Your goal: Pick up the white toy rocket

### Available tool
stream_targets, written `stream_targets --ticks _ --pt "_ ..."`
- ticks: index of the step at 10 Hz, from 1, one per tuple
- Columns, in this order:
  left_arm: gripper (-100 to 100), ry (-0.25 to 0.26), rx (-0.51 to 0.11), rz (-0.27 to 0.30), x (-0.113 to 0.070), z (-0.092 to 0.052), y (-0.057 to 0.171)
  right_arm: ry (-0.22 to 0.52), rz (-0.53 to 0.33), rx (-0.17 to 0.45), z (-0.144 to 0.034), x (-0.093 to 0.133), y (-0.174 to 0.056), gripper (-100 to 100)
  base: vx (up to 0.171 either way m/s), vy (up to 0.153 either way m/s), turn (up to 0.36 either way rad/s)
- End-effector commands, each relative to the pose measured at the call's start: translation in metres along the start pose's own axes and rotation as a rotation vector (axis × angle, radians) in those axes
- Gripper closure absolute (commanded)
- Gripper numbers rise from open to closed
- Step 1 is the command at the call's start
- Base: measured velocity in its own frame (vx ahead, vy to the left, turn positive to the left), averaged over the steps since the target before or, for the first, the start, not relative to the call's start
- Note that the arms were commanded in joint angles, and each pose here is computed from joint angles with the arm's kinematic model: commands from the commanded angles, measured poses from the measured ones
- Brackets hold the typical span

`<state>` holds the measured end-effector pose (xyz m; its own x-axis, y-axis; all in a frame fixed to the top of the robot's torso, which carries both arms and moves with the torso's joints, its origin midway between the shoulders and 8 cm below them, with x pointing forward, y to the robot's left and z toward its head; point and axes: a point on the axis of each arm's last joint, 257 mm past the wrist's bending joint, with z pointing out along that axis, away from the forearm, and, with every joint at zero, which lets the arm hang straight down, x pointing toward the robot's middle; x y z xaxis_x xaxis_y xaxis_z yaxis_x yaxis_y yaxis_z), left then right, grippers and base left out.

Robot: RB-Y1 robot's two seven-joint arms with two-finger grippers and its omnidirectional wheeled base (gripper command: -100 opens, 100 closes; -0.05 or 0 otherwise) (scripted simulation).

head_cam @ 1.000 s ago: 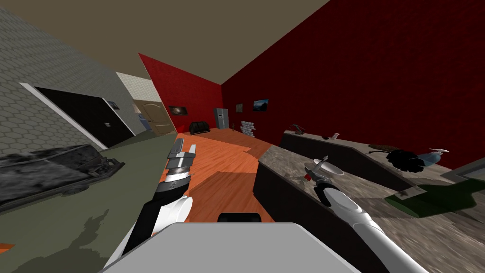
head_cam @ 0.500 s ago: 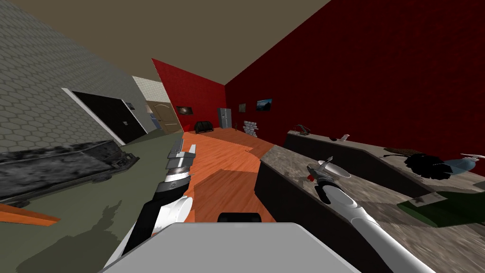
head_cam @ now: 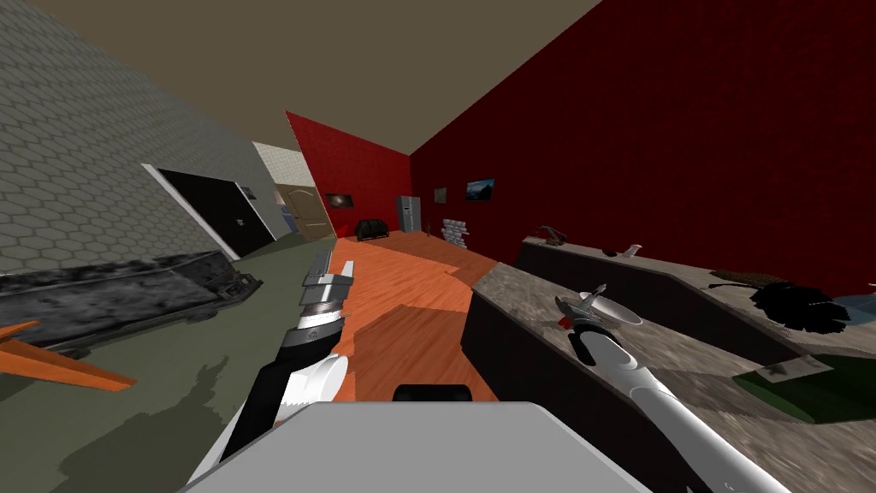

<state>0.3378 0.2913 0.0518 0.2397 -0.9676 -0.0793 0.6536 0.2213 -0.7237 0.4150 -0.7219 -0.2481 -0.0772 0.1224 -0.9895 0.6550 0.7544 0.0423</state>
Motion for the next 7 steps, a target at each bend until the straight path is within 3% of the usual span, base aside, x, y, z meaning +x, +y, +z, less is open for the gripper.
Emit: stream_targets --ticks 1,4,5,7 --pt "0 0.0 0.0 0.0 0.0 0.0 0.0 -0.022 -0.024 0.031 0.005 -0.008 -0.014 -100 -0.148 0.019 0.203" --pt "0 0.0 0.0 0.0 0.0 0.0 0.0 -0.035 0.021 0.013 0.005 -0.011 -0.009 -100 -0.035 0.004 -0.023" --pt "0 0.0 0.0 0.0 0.0 0.0 0.0 -0.095 -0.017 0.033 0.015 -0.038 -0.012 -100 -0.103 0.023 0.34" --pt "0 0.0 0.0 0.0 0.0 0.0 0.0 -0.097 -0.006 0.03 0.014 -0.035 -0.016 -100 -0.095 0.007 0.073"
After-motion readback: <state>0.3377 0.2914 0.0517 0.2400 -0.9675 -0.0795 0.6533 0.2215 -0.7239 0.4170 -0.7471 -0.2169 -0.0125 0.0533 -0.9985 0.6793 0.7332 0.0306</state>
